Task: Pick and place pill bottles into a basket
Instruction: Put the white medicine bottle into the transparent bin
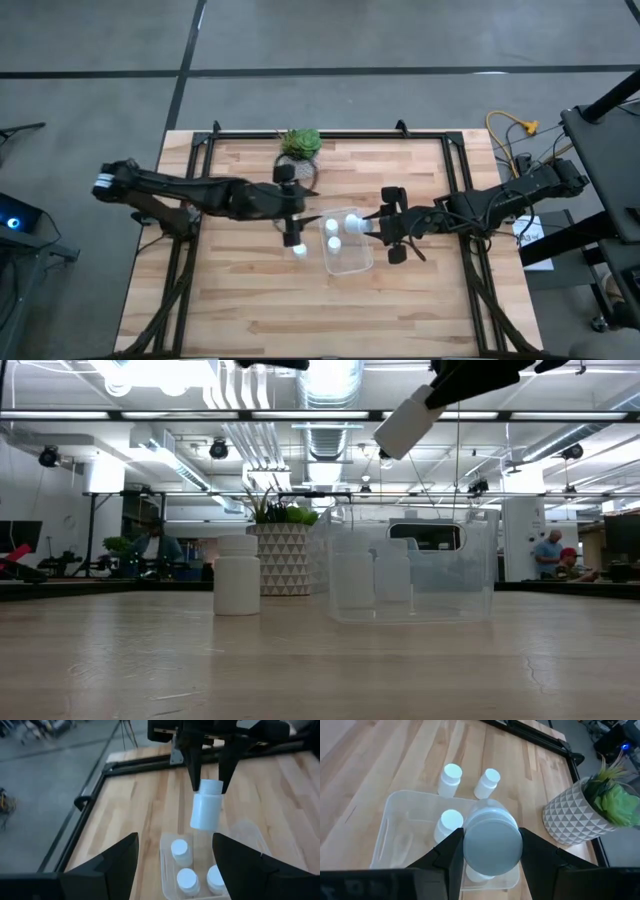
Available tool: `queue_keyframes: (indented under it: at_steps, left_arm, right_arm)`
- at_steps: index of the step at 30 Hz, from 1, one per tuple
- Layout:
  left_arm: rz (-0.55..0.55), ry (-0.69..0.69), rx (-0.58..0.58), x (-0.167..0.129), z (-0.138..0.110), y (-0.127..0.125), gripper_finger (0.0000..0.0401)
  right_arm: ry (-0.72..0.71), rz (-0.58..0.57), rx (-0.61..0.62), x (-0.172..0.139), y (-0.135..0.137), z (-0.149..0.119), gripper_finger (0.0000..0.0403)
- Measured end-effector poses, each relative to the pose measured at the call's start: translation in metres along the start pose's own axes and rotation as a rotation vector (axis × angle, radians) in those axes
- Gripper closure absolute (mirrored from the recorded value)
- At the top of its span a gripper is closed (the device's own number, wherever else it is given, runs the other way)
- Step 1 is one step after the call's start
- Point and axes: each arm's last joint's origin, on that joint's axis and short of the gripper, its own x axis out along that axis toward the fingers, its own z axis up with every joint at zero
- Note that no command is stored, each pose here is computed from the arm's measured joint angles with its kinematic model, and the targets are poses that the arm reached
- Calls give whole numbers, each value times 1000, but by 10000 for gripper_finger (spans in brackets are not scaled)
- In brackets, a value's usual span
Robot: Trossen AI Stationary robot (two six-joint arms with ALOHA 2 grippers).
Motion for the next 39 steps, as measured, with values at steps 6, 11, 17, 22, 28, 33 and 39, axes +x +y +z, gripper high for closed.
queue_keyframes:
  at_steps: [6, 11, 17, 22, 28, 33, 39]
  left_arm:
    - [-5, -136, -31, -17, -47, 2, 166]
    - [-7, -234, -67, -27, -86, 3, 166]
    - [-3, -292, -93, -37, -117, 6, 166]
    - [-6, -311, -119, -42, -127, 8, 166]
    - [-7, -283, -115, -41, -136, 7, 166]
    - [-7, -296, -94, -34, -143, 4, 166]
    - [-16, -422, -80, -29, -174, 0, 166]
  right_arm:
    - [6, 41, 36, 1, -1, -1, 256]
    - [43, 100, 116, 3, -5, -5, 256]
    - [112, 116, 183, 3, -11, -11, 256]
    - [168, 117, 216, 3, -18, 2, 256]
    - [223, 125, 170, 17, -19, 19, 256]
    - [254, 131, 120, 35, -16, 25, 256]
    - [281, 156, 122, 48, -18, 24, 256]
